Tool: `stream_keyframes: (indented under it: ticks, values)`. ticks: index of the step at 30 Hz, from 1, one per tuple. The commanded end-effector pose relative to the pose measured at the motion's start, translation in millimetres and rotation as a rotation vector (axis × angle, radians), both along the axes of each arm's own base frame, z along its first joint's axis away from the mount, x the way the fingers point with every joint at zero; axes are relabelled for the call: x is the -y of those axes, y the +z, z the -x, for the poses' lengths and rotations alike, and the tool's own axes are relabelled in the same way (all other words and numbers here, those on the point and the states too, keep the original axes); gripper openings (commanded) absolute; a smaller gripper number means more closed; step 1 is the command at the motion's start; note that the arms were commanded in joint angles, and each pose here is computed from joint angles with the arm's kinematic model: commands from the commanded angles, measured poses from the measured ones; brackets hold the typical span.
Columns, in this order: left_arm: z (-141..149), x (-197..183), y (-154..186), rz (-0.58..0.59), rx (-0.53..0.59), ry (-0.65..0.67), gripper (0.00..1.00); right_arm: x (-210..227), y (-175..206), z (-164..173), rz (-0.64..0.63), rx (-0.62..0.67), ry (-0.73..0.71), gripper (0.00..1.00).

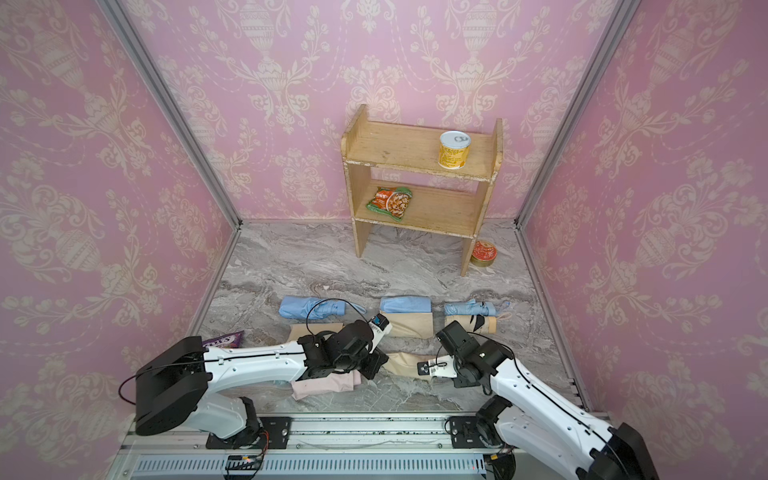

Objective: Take umbrellas out of sleeves
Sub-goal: Take out the umbrella from the umbrella sleeve.

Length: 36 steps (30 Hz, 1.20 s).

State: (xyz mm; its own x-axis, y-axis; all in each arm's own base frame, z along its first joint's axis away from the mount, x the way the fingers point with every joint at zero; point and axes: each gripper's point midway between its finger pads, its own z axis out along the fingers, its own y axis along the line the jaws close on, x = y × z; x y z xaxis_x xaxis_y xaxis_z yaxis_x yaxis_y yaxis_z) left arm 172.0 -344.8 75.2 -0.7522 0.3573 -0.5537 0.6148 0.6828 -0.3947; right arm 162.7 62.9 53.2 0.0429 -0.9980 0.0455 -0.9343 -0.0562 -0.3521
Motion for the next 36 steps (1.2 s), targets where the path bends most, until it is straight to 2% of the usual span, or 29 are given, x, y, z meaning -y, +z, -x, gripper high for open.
stream_keyframes:
  ticks: [1, 18, 30, 36]
  values:
    - [-7, 7, 5, 0.032, -0.007, -0.004, 0.00, 1, -3, -5, -0.001, 0.004, 0.026, 0.00]
    - [-11, -1, -5, 0.023, -0.026, 0.030, 0.00, 16, 3, -16, 0.028, -0.009, 0.019, 0.00]
    - [-16, -21, -16, 0.011, -0.032, 0.100, 0.00, 37, -1, -9, 0.052, -0.002, 0.011, 0.00]
    - [-15, -19, -18, 0.017, -0.037, 0.091, 0.00, 47, -2, -9, 0.058, 0.002, 0.006, 0.00]
